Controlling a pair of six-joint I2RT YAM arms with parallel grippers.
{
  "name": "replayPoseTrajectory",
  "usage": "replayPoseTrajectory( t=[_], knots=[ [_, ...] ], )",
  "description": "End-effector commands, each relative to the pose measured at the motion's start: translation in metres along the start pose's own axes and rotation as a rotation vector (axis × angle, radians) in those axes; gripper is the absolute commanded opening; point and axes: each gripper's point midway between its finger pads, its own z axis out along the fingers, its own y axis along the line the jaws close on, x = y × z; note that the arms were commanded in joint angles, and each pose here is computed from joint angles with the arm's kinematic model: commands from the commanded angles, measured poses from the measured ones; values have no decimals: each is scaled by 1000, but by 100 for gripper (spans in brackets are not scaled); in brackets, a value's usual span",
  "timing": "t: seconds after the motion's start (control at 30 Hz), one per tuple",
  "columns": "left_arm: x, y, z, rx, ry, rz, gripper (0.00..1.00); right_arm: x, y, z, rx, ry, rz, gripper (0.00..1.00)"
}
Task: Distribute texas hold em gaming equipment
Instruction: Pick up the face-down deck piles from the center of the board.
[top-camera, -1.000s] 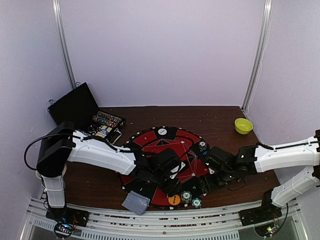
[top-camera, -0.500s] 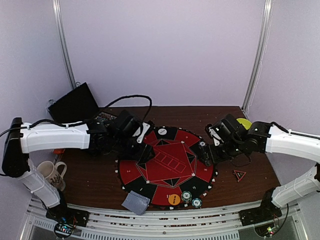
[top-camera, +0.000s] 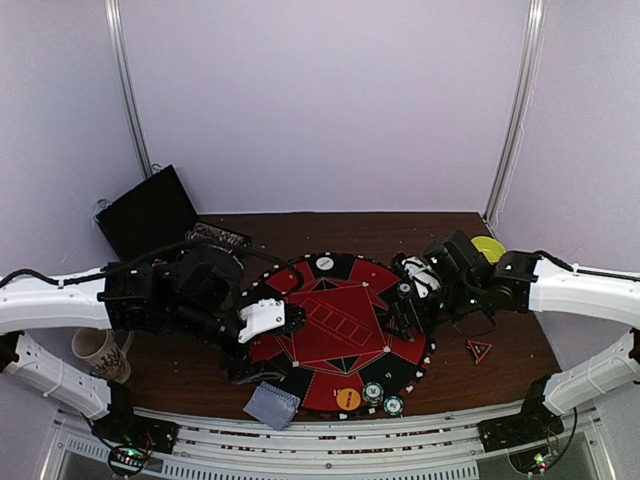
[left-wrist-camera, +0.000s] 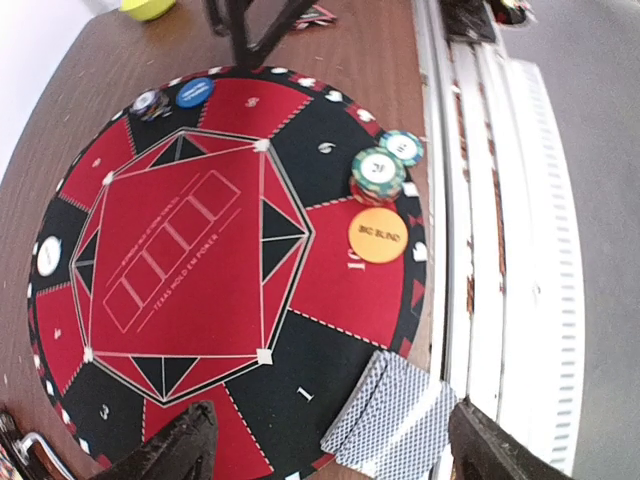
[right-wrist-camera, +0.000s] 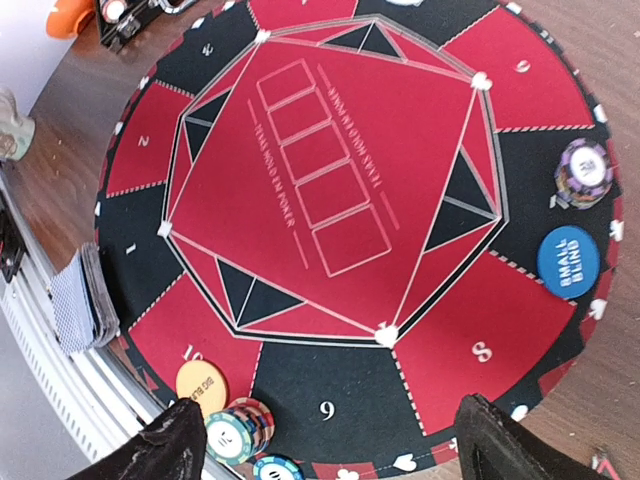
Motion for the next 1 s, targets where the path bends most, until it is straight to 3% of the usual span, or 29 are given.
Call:
replayPoseTrajectory(
  t=[0.0, 0.33, 0.4, 0.43, 0.83, 0.97],
  knots=[
    [3, -21, -4, 104, -7, 240, 83, 5, 16, 7, -112, -24, 5, 88],
    [66, -51, 43, 182, 299, 410, 86, 17, 17, 15, -132, -14, -28, 88],
    [73, -52, 50, 196, 320, 430, 98, 18, 14, 16, -116, -12, -39, 89],
    [77, -52, 53, 198, 327, 440, 98, 18, 13, 16, -109, -14, -44, 89],
    [108, -56, 68, 220, 389, 457, 98, 20, 13, 20, -107, -7, -63, 89],
    [114, -43, 74, 139, 411, 463, 98, 20, 13, 22, -107, -1, -61, 89]
  ],
)
